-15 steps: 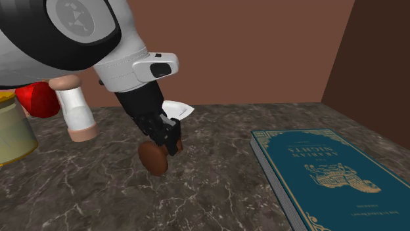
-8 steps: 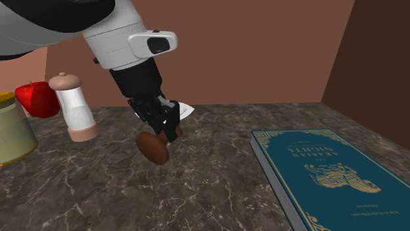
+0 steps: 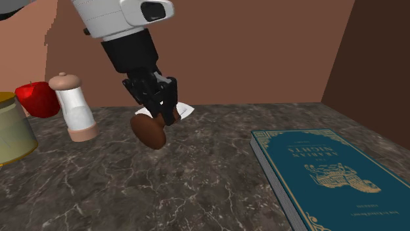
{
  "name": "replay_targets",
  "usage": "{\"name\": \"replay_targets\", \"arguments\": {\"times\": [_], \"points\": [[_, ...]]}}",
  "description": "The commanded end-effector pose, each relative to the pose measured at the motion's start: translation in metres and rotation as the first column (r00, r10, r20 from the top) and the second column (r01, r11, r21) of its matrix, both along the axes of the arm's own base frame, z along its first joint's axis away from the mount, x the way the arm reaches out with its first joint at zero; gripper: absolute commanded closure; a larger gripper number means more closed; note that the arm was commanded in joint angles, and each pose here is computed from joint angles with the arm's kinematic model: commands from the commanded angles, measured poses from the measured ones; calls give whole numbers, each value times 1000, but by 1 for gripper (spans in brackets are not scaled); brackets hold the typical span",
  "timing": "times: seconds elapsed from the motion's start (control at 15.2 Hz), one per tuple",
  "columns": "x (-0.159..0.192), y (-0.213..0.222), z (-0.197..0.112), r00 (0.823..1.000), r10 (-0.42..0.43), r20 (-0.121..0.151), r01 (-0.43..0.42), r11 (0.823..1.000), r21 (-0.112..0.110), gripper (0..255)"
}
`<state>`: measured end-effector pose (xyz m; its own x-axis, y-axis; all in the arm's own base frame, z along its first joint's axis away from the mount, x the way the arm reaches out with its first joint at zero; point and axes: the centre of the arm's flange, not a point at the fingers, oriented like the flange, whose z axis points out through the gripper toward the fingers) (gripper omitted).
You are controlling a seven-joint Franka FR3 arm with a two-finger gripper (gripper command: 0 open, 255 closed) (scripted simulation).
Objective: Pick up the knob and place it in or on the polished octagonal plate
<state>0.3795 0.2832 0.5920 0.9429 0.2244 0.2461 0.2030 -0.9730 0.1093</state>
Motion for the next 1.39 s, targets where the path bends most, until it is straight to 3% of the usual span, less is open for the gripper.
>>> {"name": "replay_targets", "arguments": {"times": [0.0,1.19,1.32], "points": [[7,11,5,1000,0,0,0,1000,0,255],[118,221,6,1000,0,0,0,1000,0,255],[121,228,0,1000,0,0,0,1000,0,255]]}}
